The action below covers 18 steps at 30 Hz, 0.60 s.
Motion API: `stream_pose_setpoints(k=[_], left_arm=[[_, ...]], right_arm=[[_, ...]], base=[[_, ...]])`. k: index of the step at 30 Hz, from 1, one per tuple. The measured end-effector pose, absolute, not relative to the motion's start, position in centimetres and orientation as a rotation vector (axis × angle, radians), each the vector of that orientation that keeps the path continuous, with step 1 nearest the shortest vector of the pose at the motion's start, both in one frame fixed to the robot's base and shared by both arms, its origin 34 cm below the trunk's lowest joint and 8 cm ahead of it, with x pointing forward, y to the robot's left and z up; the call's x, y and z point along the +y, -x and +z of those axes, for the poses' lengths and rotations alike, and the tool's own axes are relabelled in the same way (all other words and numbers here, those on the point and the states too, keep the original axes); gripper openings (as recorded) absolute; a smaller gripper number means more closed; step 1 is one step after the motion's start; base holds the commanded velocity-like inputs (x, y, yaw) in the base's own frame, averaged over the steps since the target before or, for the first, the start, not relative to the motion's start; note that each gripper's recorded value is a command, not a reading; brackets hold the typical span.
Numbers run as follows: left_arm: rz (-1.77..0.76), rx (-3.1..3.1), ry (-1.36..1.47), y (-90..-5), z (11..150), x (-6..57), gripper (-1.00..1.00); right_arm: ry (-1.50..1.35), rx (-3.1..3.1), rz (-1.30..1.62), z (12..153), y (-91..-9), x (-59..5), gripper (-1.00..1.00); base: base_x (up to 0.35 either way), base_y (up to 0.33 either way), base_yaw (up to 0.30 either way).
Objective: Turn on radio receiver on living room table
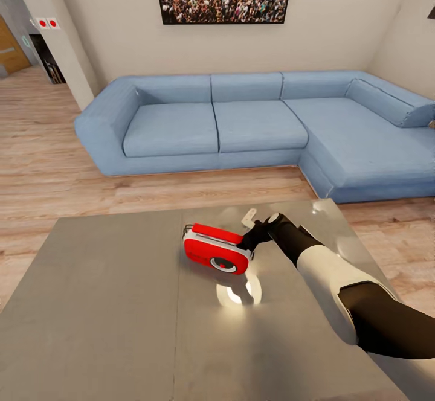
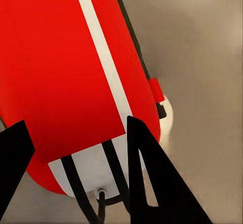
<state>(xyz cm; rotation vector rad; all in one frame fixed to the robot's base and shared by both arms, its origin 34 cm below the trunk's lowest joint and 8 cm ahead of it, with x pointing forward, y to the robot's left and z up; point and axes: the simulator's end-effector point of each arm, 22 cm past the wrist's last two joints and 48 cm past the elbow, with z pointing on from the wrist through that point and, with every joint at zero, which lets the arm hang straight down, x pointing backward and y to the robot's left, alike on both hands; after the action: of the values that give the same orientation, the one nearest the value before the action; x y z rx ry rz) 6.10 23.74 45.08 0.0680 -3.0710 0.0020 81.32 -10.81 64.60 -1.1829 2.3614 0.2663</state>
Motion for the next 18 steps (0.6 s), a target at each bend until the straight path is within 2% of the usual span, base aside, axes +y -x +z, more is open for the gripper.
stream_pose_setpoints(k=[18], left_arm=[[0.000,-3.068,-0.064,-6.0,45.9,24.1,1.00]], right_arm=[[1.186,2.362,0.272,65.4,-81.3,-10.7,-1.00]], base=[[-0.005,0.000,0.000]])
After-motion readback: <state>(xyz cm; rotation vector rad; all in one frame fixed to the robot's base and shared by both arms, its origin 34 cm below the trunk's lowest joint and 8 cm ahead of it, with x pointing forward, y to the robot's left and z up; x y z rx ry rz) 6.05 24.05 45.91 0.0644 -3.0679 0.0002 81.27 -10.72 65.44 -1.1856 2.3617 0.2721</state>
